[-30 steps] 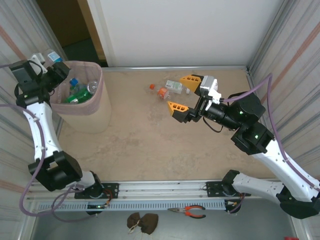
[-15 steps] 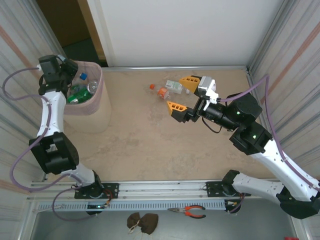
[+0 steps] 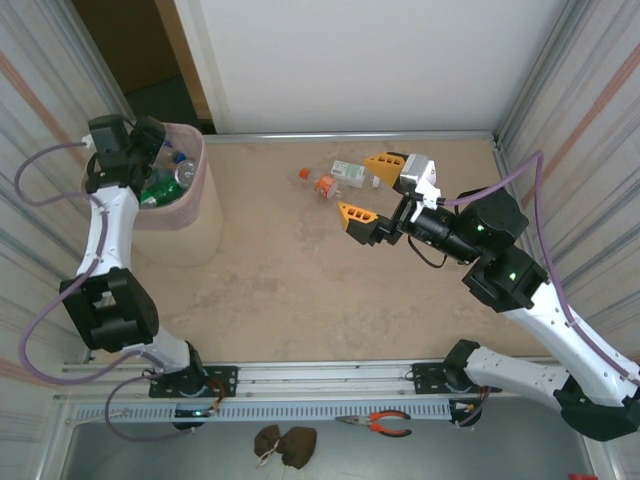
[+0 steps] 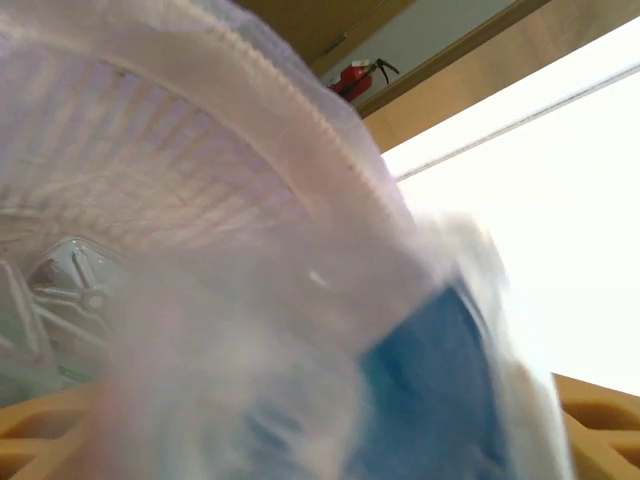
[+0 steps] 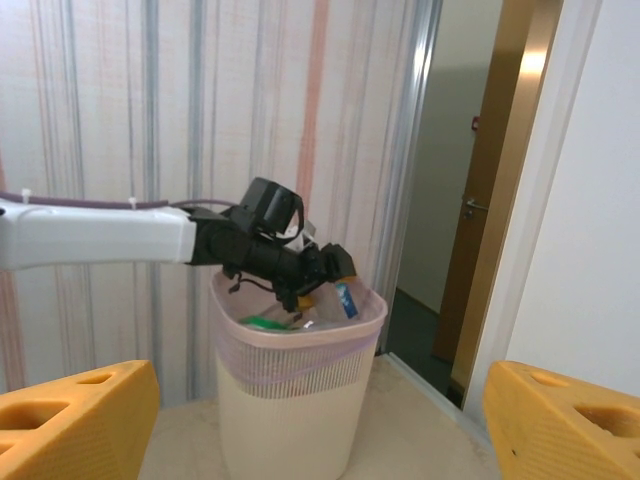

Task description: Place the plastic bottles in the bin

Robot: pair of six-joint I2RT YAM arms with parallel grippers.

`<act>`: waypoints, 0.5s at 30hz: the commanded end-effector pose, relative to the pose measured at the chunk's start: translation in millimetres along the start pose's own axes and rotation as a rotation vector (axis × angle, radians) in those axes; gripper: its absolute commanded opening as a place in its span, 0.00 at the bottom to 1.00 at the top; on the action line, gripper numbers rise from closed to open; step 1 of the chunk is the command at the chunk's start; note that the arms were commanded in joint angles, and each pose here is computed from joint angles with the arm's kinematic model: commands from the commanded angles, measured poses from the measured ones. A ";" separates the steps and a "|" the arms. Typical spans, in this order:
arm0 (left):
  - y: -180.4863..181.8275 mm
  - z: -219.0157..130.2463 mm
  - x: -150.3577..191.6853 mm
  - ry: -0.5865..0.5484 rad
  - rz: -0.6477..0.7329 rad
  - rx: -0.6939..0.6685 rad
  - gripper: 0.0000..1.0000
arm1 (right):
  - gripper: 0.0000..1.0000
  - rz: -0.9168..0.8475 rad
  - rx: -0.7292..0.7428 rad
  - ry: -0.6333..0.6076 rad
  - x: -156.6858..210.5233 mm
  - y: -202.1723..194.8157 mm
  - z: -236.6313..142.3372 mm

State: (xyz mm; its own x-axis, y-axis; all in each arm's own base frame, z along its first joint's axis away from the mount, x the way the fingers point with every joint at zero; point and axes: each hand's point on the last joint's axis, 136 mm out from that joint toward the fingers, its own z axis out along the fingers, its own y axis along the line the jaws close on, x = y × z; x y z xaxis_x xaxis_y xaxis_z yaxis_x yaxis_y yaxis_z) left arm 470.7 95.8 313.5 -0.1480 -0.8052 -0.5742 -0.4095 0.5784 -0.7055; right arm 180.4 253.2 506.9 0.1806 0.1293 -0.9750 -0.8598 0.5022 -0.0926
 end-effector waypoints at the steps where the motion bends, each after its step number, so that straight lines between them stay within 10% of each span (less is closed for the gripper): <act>1: -12.5 -38.0 -19.4 -0.072 0.045 0.018 0.79 | 0.83 -0.022 0.006 -0.022 -5.7 -1.5 -4.0; 9: -40.1 -60.3 -36.1 -0.040 0.216 0.107 0.72 | 0.83 -0.017 -0.010 -0.023 -5.2 0.5 -2.0; 15: -81.3 -54.3 -16.7 0.131 0.256 0.310 0.43 | 0.83 -0.014 -0.007 -0.022 -3.4 0.0 -2.5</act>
State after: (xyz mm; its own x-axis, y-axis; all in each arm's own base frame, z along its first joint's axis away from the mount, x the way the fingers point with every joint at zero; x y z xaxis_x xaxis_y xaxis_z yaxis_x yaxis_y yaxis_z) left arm 451.4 84.7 397.1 -0.2164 -0.6724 -0.7078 -0.1981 0.7402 -0.6426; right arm 180.0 253.7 506.6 0.1807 0.1290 -0.9750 -0.8623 0.4977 -0.0940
